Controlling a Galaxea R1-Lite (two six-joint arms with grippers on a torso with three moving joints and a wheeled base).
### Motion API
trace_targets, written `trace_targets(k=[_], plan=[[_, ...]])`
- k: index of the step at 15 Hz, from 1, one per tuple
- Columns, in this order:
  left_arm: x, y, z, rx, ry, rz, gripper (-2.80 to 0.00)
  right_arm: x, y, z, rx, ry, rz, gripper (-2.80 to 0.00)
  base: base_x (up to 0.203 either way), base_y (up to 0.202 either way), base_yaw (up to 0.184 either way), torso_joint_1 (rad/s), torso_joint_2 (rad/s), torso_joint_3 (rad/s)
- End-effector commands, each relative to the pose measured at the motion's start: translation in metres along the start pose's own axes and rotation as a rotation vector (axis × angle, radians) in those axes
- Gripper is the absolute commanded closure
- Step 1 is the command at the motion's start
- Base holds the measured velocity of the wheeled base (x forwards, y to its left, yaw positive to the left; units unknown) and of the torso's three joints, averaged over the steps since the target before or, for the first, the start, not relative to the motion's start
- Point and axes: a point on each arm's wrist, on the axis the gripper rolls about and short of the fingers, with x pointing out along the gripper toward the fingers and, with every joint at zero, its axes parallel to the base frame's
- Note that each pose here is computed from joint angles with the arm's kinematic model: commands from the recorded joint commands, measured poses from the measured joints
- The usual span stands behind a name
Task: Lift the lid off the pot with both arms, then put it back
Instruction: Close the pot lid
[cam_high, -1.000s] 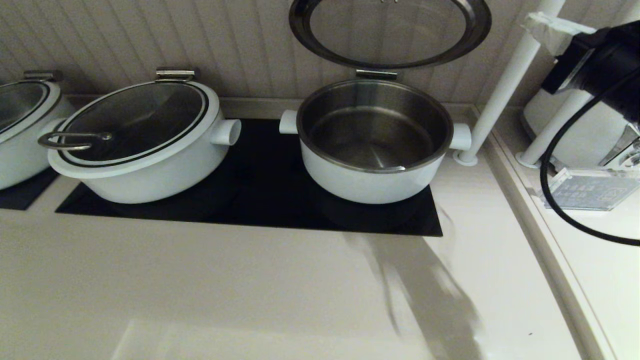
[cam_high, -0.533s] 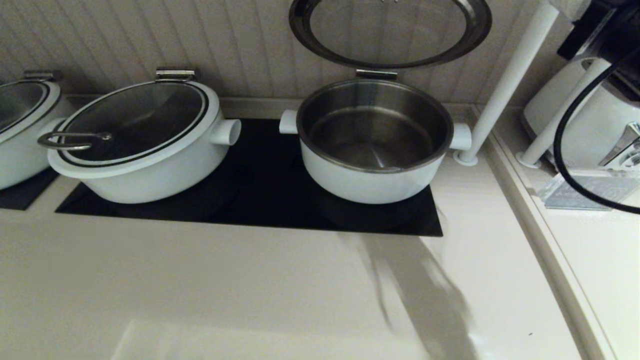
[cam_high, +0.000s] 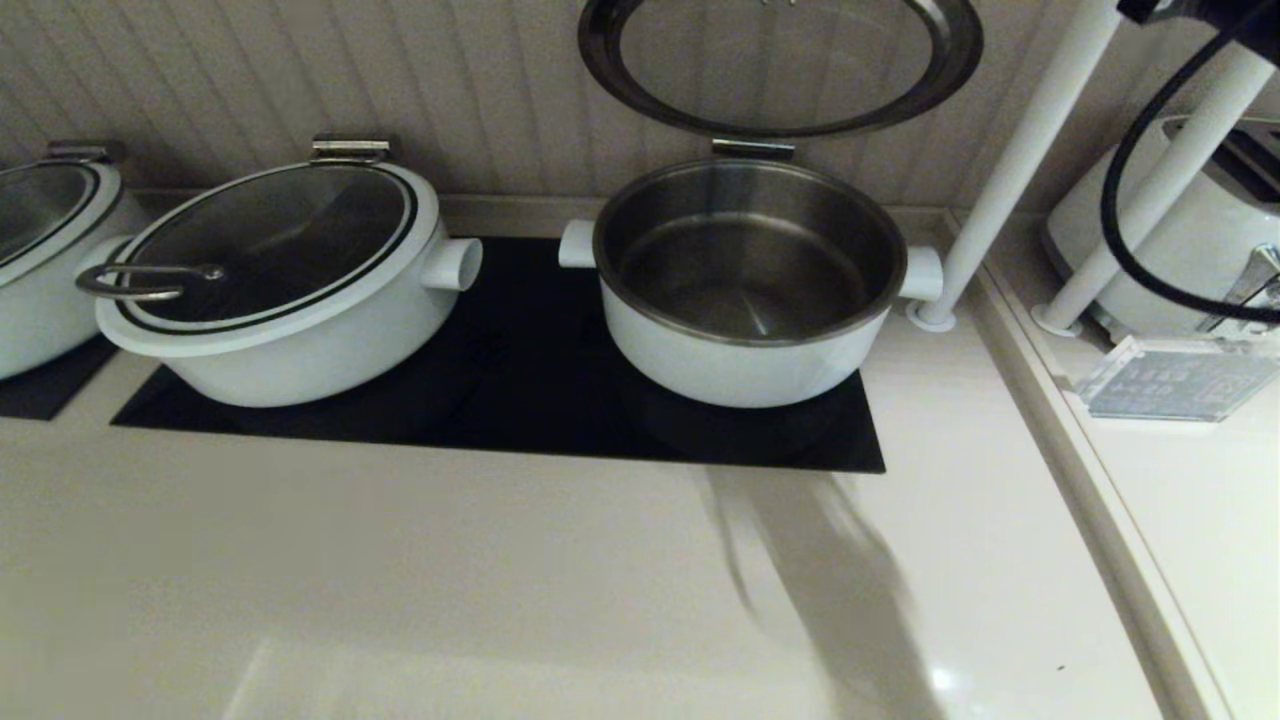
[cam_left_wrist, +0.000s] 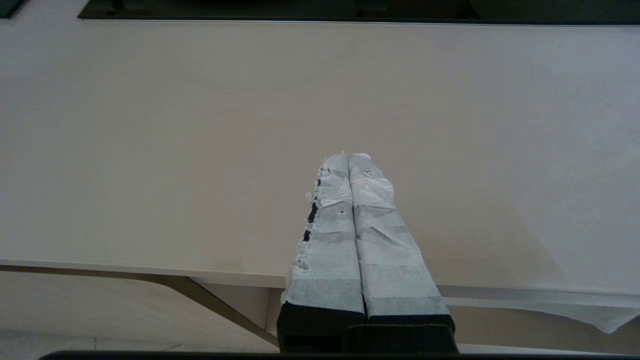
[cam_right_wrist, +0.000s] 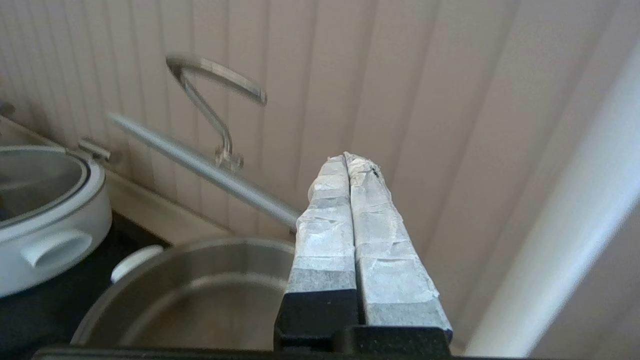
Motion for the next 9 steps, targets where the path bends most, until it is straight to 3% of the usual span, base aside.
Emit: trace_targets(k=[1, 5, 9], plan=[[0.0, 0.0, 0.0, 0.0, -0.001, 0.0, 0.0, 0.016, -0.004, -0.004, -0.009, -0.019, 0.005, 0.0, 0.0, 0.0, 0.0, 0.0, 0.0, 0.0], [0.0, 0.0, 0.0, 0.0, -0.001, 0.0, 0.0, 0.034, -0.011, 0.0, -0.02, -0.043, 0.015, 0.0, 0.0, 0.0, 0.0, 0.0, 0.0, 0.0], [0.0, 0.0, 0.0, 0.0, -0.001, 0.0, 0.0, 0.041, -0.034, -0.015, -0.062, -0.024, 0.06, 0.0, 0.0, 0.0, 0.0, 0.0, 0.0, 0.0]])
